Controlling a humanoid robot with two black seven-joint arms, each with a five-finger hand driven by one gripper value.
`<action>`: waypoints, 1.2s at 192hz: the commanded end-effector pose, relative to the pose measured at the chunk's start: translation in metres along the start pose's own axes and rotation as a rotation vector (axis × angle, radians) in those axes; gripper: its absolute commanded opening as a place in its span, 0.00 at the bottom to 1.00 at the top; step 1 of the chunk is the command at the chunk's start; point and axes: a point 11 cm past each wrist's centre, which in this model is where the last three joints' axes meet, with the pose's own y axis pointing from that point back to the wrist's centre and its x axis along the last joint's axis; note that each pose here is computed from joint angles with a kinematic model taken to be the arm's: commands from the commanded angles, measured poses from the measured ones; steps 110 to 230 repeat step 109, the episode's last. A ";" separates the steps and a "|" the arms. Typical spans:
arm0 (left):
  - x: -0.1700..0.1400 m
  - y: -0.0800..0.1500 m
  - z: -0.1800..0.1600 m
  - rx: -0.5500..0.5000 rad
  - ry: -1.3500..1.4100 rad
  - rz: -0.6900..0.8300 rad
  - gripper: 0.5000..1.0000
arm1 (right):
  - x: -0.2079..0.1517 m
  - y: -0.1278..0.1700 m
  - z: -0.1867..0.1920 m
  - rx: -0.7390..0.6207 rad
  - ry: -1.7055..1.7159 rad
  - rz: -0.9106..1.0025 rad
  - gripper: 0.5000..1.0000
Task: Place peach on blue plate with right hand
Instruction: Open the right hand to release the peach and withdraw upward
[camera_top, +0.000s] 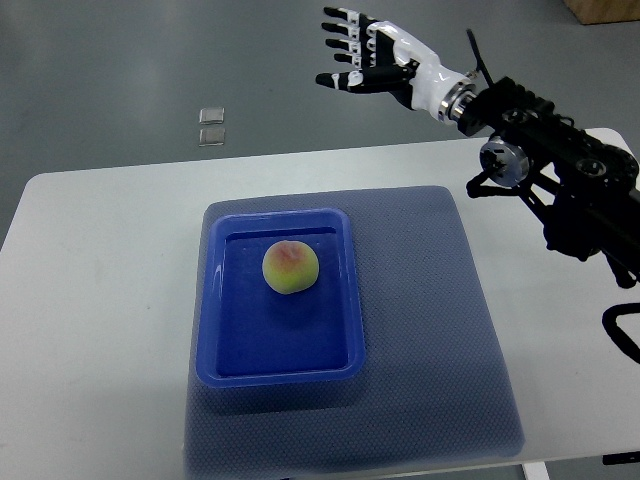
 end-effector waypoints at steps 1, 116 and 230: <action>-0.003 0.000 0.000 0.001 -0.004 -0.009 1.00 | 0.051 0.035 0.017 0.093 -0.340 0.198 0.86; -0.003 0.000 0.000 0.001 -0.008 -0.010 1.00 | 0.063 0.092 0.100 0.133 -0.693 0.348 0.87; -0.003 0.000 0.000 0.001 -0.008 -0.010 1.00 | 0.063 0.092 0.100 0.133 -0.693 0.348 0.87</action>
